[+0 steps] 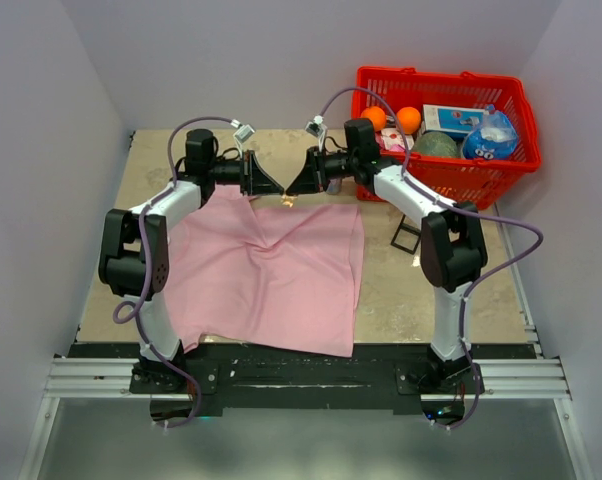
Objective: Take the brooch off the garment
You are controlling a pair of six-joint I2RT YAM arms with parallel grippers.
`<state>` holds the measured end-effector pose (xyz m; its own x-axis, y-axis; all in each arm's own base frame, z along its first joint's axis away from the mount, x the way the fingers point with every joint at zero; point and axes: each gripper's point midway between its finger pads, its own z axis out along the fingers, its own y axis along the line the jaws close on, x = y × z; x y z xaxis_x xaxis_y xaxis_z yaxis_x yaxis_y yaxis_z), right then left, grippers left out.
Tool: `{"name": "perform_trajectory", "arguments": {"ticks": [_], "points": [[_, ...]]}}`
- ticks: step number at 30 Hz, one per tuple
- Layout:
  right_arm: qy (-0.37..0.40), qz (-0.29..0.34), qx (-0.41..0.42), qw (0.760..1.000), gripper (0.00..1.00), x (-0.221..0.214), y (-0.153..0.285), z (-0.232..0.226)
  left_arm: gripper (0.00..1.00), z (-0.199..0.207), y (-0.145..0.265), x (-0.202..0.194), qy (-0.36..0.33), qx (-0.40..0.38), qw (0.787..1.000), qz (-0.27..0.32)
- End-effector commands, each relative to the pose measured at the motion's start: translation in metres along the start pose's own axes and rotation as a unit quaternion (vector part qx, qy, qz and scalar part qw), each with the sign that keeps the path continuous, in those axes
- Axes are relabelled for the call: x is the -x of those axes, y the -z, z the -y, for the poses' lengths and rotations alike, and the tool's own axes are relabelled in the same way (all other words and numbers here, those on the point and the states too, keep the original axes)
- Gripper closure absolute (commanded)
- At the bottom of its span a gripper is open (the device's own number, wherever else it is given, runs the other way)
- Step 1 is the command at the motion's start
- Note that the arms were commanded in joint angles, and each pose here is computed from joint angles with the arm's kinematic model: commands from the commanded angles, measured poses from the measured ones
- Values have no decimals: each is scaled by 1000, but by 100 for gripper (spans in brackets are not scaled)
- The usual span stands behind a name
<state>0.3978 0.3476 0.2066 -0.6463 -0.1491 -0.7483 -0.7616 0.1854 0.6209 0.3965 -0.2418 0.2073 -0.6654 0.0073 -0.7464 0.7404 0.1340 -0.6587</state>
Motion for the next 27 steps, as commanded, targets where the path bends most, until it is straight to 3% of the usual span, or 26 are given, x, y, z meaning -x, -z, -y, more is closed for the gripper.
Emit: {"name": "perform_trajectory", "arguments": {"ticks": [1, 15, 16, 21, 24, 27], "points": [[13, 30, -5, 999, 100, 19, -9, 3, 100, 20, -8, 7, -29, -31, 999, -7], [10, 29, 57, 998, 99, 21, -11, -9, 100, 20, -8, 6, -35, -26, 999, -8], [11, 28, 60, 998, 87, 21, -10, -10, 100, 19, -8, 6, -36, -26, 999, -9], [27, 58, 61, 996, 49, 54, 14, -20, 100, 18, -7, 5, -42, -21, 999, -14], [87, 82, 26, 992, 40, 88, 41, -28, 100, 17, -6, 3, -48, -14, 999, -18], [123, 74, -16, 990, 37, 91, 57, -22, 100, 16, -5, 0, -50, -11, 998, -23]]}}
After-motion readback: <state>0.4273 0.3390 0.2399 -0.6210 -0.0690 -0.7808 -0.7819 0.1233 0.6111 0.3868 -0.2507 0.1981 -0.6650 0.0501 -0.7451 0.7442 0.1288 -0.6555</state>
